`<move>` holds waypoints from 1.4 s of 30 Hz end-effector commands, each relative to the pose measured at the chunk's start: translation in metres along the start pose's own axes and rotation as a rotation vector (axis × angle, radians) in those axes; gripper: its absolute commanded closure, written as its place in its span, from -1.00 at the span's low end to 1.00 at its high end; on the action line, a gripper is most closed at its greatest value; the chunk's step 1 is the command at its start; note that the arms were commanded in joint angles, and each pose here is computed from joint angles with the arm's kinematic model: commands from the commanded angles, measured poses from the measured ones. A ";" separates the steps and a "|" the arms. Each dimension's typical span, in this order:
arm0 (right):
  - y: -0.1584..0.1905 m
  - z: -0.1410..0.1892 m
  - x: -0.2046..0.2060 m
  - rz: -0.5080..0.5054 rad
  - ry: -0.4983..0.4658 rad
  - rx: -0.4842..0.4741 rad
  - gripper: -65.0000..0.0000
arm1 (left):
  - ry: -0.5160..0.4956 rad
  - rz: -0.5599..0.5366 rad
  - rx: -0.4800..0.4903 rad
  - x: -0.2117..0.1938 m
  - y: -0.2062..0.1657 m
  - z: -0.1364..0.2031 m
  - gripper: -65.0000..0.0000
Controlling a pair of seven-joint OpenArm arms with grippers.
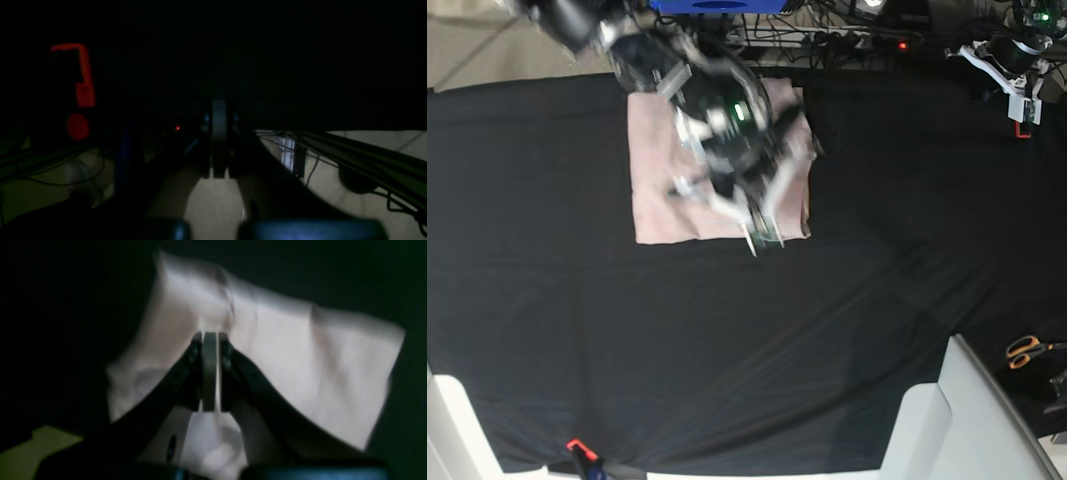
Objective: Fold the T-shirt properly
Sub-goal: 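Open the right gripper and withdraw it from the folded shirt, then grasp the folded shirt's edge with the left gripper and drag it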
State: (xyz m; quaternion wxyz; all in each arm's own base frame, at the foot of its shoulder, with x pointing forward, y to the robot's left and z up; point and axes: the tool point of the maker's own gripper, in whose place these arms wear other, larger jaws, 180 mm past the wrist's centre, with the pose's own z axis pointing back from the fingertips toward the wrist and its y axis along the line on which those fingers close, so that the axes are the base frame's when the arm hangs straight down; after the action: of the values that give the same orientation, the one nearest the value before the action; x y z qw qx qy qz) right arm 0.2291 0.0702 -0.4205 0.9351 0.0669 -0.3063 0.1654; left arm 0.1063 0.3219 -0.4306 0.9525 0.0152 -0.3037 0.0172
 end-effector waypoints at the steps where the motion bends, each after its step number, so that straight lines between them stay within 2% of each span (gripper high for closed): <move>1: 0.008 0.005 0.006 -0.009 -0.047 0.017 0.94 | -0.038 -0.017 0.003 0.013 0.003 0.003 1.00; 5: 0.021 0.002 -0.031 0.015 -0.017 0.051 0.94 | -0.044 -0.017 0.001 0.015 0.003 0.002 1.00; 12: 0.021 -0.007 -0.052 0.062 0.034 0.116 0.95 | -0.043 -0.030 0.006 0.018 0.008 0.002 1.00; 16: 0.016 -0.011 -0.059 -0.060 0.086 0.211 0.95 | -0.043 -0.051 0.006 0.022 0.010 0.002 1.00; 19: 0.001 -0.016 -0.076 -0.127 0.143 0.237 0.95 | -0.045 -0.080 -0.028 0.028 -0.001 -0.004 1.00; 22: 0.001 -0.006 -0.072 -0.136 0.118 0.254 0.95 | -0.054 -0.096 -0.081 0.034 -0.020 -0.011 1.00; 25: 0.000 0.018 -0.050 -0.141 0.030 0.271 0.95 | -0.096 -0.133 -0.150 0.049 -0.054 -0.012 1.00; 27: -0.009 0.034 -0.035 -0.163 -0.028 0.250 0.94 | -0.113 -0.146 -0.197 0.053 -0.079 -0.009 1.00; 29: -0.029 0.047 -0.026 -0.212 -0.067 0.179 0.94 | -0.102 -0.151 -0.233 0.056 -0.098 -0.006 1.00; 31: -0.051 0.053 -0.022 -0.250 -0.087 0.103 0.93 | -0.084 -0.103 -0.281 0.056 -0.110 -0.006 1.00; 34: -0.082 0.055 -0.026 -0.290 -0.084 -0.007 0.93 | -0.130 0.006 -0.378 0.072 -0.120 -0.004 1.00; 35: -0.091 0.055 -0.026 -0.297 -0.085 -0.036 0.93 | -0.142 0.040 -0.400 0.075 -0.121 -0.004 0.90; 38: -0.115 0.056 -0.033 -0.321 -0.073 -0.126 0.84 | -0.186 0.145 -0.460 0.088 -0.121 -0.008 0.04; 39: -0.123 0.057 -0.035 -0.328 -0.071 -0.153 0.79 | -0.198 0.171 -0.475 0.092 -0.122 -0.009 -0.17; 40: -0.132 0.059 -0.038 -0.338 -0.070 -0.191 0.72 | -0.207 0.179 -0.503 0.094 -0.126 -0.011 -0.31; 42: -0.145 0.061 -0.035 -0.320 -0.095 -0.251 0.61 | -0.215 0.113 -0.617 0.097 -0.154 -0.011 -0.49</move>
State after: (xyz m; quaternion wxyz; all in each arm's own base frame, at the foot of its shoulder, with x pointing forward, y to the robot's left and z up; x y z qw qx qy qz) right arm 0.2111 -0.0904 -0.4053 0.9429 0.0006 -0.3321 -0.0269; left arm 0.1929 0.1739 -0.3980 0.8848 -0.2768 -0.3743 -0.0195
